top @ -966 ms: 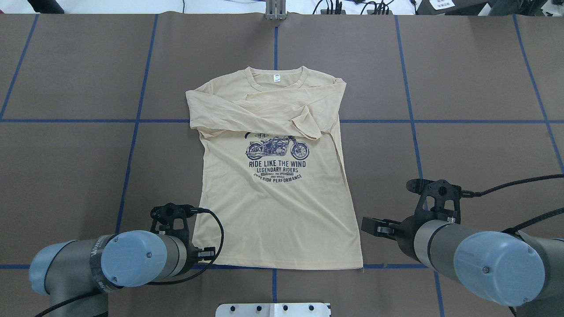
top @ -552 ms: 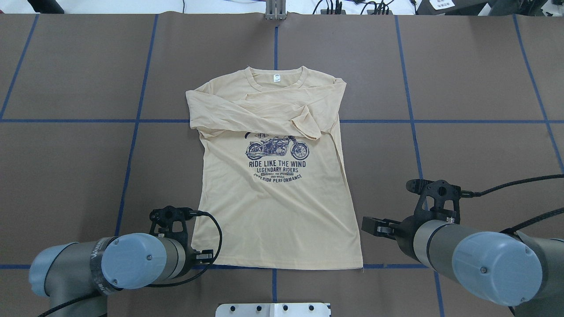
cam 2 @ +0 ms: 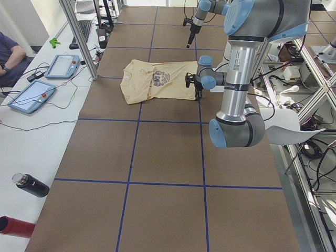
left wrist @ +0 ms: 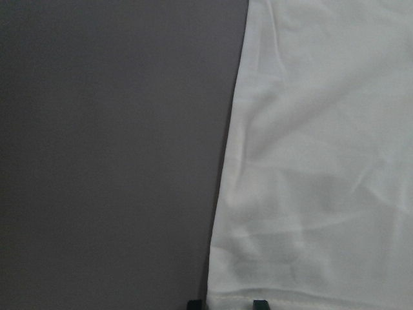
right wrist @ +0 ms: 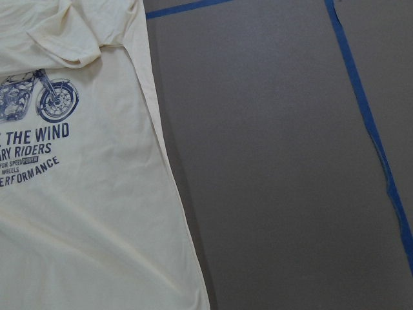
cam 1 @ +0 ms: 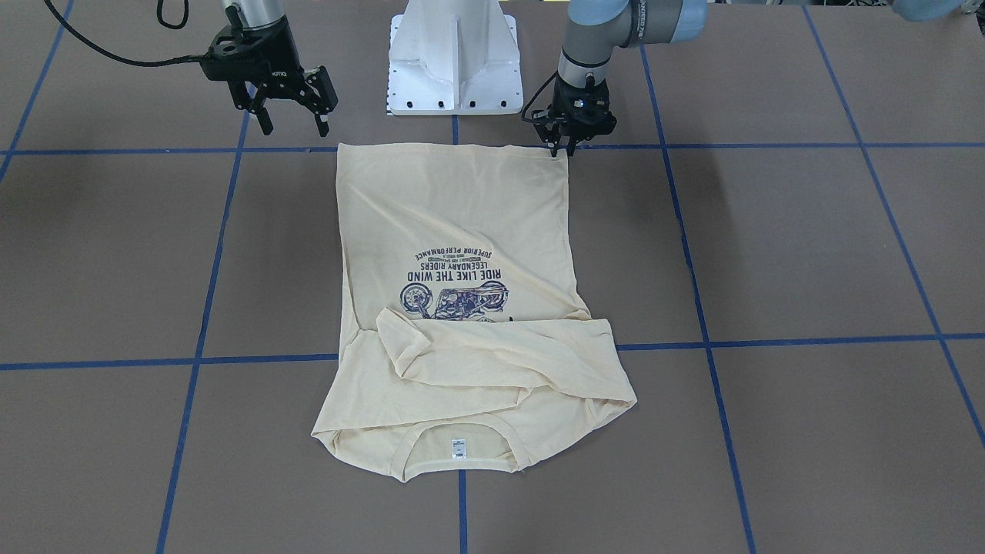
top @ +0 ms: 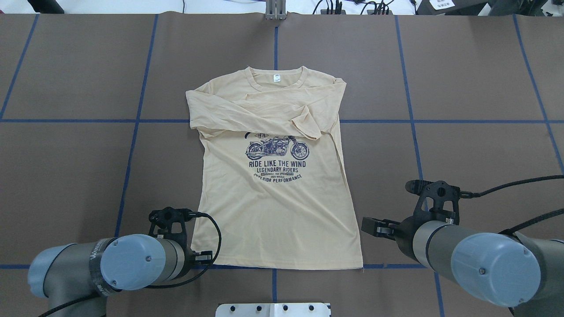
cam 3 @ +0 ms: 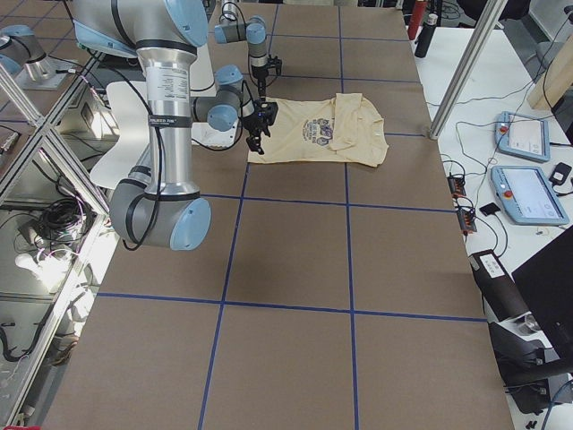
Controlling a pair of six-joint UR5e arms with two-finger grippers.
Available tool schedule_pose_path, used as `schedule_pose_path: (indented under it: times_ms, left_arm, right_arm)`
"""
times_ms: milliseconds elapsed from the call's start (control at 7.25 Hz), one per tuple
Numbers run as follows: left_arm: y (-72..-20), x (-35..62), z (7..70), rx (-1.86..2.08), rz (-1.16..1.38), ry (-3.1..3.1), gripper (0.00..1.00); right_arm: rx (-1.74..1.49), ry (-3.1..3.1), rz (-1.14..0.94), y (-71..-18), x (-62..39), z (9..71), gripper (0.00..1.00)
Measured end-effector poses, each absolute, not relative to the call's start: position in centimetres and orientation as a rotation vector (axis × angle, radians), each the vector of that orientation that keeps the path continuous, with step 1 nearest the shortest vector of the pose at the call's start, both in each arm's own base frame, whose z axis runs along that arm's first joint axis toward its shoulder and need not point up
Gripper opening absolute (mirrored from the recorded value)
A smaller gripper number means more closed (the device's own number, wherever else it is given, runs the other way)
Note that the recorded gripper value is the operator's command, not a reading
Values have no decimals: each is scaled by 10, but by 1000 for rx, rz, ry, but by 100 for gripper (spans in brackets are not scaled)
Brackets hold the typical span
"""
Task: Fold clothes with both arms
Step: 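Lower both grippers onto the hem corners and grasp them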
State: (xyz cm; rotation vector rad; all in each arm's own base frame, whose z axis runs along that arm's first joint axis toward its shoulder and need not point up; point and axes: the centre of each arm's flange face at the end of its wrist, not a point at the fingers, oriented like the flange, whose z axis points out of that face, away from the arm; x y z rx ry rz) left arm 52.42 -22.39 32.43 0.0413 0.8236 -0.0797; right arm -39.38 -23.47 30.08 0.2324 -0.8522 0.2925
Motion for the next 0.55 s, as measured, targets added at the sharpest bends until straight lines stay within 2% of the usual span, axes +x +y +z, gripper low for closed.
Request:
schedule_pose_path:
  times_ms: [276,552]
  left_arm:
    - [-222,525,324,40,-77,823,0]
    - [-221,525,322,38,-76,828,0]
  right_arm:
    - [232,-851,292,-235,-394,301,100]
    - [235,-843,292,-235,-396,305,100]
